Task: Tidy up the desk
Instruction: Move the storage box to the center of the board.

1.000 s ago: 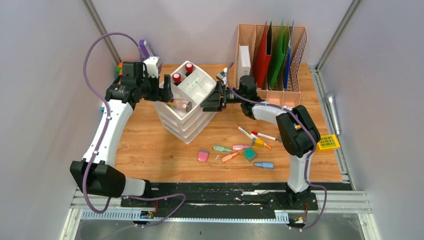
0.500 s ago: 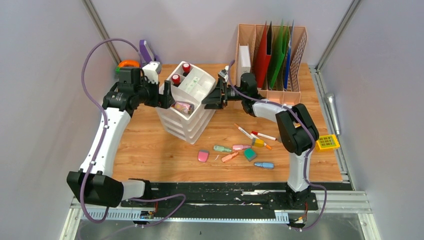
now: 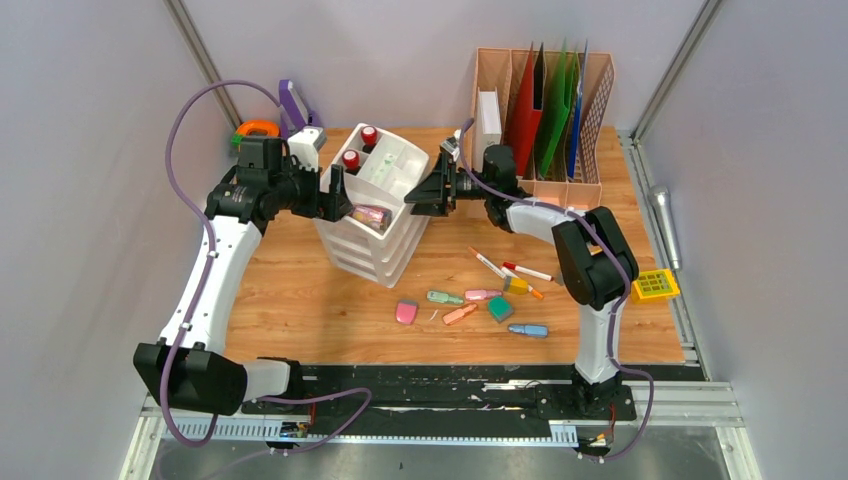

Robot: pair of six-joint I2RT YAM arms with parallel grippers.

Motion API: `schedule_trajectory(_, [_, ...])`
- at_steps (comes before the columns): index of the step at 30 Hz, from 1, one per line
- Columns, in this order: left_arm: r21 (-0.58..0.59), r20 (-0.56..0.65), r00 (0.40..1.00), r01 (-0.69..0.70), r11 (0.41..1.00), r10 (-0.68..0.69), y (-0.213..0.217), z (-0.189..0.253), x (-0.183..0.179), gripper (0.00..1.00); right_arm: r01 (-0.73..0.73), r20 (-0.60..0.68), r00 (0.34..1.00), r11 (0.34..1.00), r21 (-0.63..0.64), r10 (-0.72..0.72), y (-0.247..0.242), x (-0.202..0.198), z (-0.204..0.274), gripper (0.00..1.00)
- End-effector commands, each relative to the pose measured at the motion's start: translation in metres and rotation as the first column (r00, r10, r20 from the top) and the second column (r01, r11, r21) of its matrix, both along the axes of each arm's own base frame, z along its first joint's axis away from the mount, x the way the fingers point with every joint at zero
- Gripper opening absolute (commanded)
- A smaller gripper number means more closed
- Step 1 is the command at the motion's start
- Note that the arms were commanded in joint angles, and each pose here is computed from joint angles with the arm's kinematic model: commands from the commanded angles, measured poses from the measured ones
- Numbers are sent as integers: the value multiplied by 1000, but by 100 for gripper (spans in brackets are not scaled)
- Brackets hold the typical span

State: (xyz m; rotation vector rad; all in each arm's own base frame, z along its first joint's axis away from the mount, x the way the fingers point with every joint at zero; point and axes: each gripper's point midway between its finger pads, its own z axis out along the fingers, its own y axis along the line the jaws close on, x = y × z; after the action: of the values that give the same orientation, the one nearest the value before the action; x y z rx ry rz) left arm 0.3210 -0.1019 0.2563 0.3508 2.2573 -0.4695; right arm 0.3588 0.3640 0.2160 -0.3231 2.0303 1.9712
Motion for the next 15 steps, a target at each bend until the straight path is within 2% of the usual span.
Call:
schedule_trajectory(1, [-11,-8,1000,25,1000,-26,-5,4,-5,100,-9,70,998,997,74,4,13,-1,26,81])
schedule_trajectory(15, [-4,-14,1000,15,1000,-15,-4,-6,-3,100,-19,8,1000,986,167,18,16,-17,40,67])
